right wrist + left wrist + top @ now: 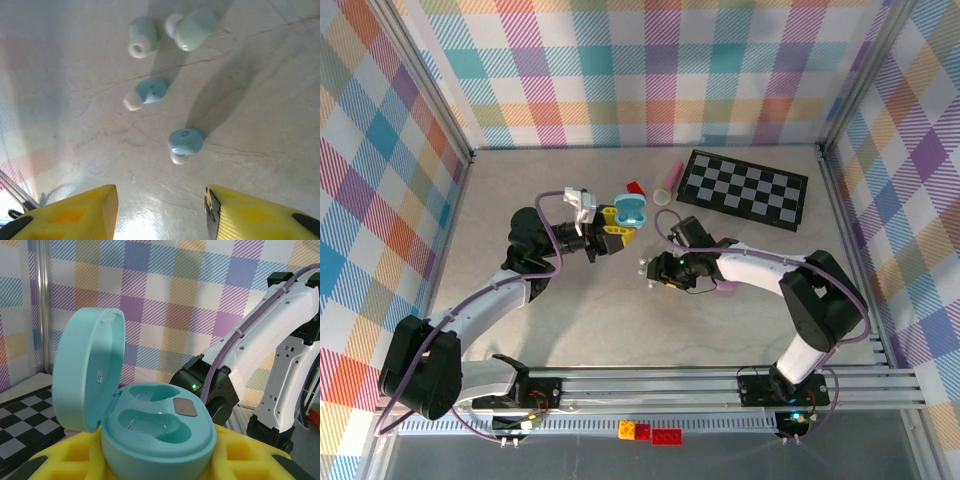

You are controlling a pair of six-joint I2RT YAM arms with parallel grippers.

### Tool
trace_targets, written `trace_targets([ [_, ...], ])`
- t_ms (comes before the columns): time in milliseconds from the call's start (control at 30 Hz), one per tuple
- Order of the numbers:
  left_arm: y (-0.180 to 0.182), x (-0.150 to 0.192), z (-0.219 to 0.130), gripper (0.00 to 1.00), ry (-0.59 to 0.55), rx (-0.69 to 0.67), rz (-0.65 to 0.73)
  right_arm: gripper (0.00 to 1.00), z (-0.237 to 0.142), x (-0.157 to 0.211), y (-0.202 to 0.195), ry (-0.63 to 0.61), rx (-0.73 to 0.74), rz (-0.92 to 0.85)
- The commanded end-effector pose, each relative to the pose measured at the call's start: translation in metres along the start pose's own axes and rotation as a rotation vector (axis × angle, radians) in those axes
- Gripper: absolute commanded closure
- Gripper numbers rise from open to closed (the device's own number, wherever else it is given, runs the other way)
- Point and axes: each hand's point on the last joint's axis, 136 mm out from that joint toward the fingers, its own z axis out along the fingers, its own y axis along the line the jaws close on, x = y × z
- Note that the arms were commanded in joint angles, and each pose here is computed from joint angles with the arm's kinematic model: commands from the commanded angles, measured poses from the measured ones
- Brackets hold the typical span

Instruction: Insert the wireless bluetooth earbuds into the charging case

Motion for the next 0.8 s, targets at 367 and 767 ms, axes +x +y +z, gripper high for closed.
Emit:
trace_targets([
  [367,0.000,-0.004,-0.009,0.65,-0.028,-0.028,0.044,0.58,0.035,-0.011,0.000,0.051,-0.003,0.087],
  [767,0.030,-0.005,-0.032,0.65,-0.109,-0.168,0.025,0.61,0.042,-0.027,0.001,0.057,0.072,-0.016],
])
